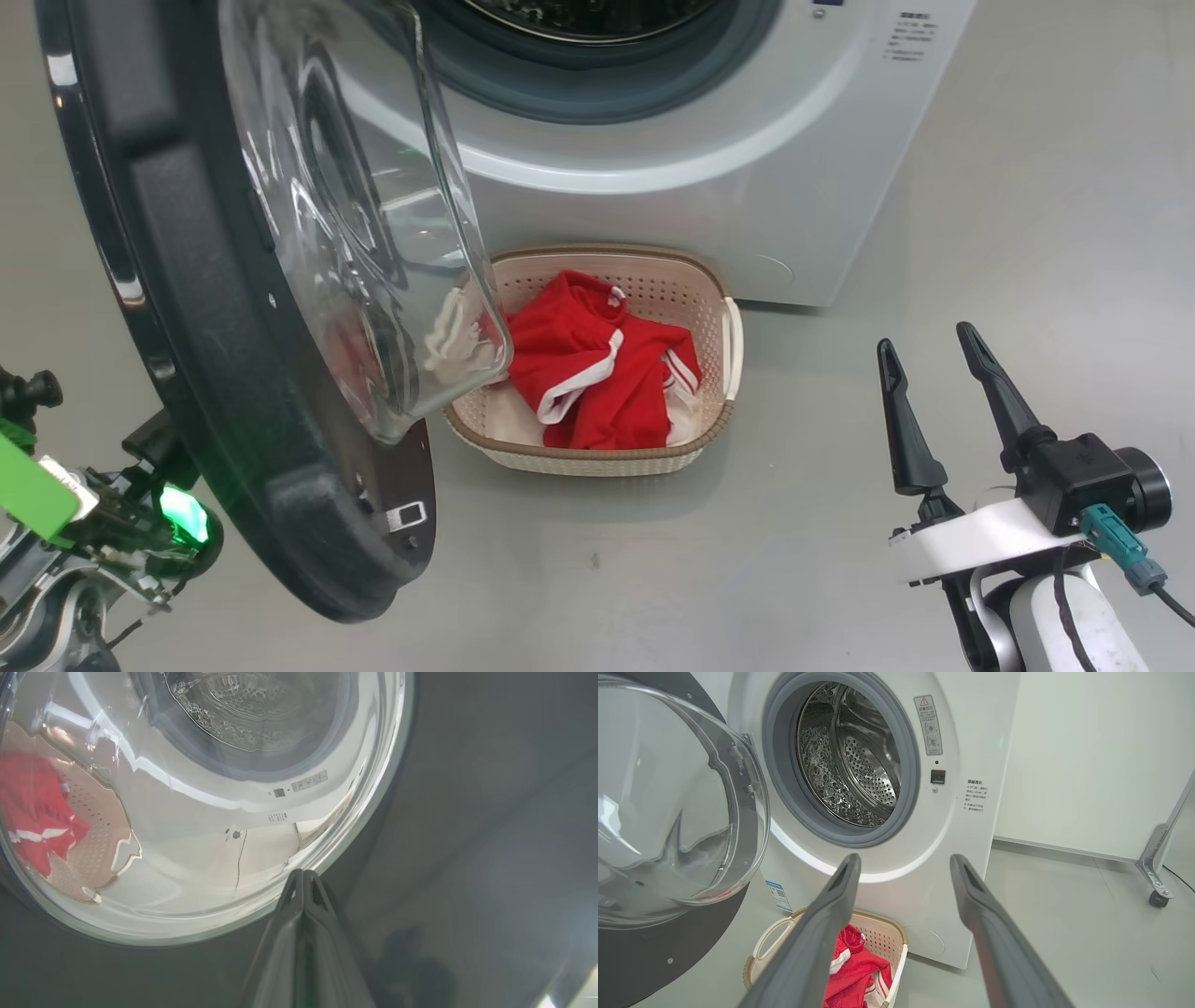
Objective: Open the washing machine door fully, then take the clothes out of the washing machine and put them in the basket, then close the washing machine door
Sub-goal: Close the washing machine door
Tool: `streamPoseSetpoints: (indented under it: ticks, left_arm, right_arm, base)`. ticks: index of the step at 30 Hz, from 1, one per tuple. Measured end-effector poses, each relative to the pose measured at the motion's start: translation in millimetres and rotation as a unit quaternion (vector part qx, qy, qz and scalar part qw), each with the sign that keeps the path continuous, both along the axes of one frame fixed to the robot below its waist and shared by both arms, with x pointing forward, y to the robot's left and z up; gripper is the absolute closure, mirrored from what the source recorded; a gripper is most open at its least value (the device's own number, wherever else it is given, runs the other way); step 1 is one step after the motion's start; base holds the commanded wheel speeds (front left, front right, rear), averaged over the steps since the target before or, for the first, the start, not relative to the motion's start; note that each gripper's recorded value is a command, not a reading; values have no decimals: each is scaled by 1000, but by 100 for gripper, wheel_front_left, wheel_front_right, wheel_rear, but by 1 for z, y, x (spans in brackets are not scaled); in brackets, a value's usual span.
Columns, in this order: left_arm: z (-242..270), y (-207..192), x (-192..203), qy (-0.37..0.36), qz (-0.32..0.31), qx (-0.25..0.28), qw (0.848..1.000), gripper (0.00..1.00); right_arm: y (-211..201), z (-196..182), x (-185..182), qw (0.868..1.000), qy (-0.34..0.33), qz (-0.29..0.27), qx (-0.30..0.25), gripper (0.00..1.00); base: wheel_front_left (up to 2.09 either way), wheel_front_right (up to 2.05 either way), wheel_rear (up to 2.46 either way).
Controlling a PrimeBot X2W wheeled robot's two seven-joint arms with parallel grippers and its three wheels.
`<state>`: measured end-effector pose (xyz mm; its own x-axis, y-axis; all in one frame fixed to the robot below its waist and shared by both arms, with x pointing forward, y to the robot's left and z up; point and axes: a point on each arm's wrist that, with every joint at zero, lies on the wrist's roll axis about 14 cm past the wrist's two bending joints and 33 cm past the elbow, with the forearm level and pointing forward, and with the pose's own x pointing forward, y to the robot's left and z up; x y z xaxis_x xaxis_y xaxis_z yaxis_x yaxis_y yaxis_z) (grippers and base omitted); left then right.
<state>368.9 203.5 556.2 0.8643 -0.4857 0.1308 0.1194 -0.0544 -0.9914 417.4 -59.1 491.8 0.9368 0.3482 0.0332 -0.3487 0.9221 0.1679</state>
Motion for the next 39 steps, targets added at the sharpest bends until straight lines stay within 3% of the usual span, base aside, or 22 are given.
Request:
streamPoseSetpoints:
  ticks: [22,39]
  left_arm:
    - [-10,-73,54,-6,-93,-28,995,100]
    - [-12,-126,120,-20,-120,-34,992,100]
  right_arm:
    - [-60,-12,-3,995,14,-96,0,0]
    - [-108,-23,-10,985,32,-168,-4,0]
  base:
    - [0,0,0]
    - [0,0,0]
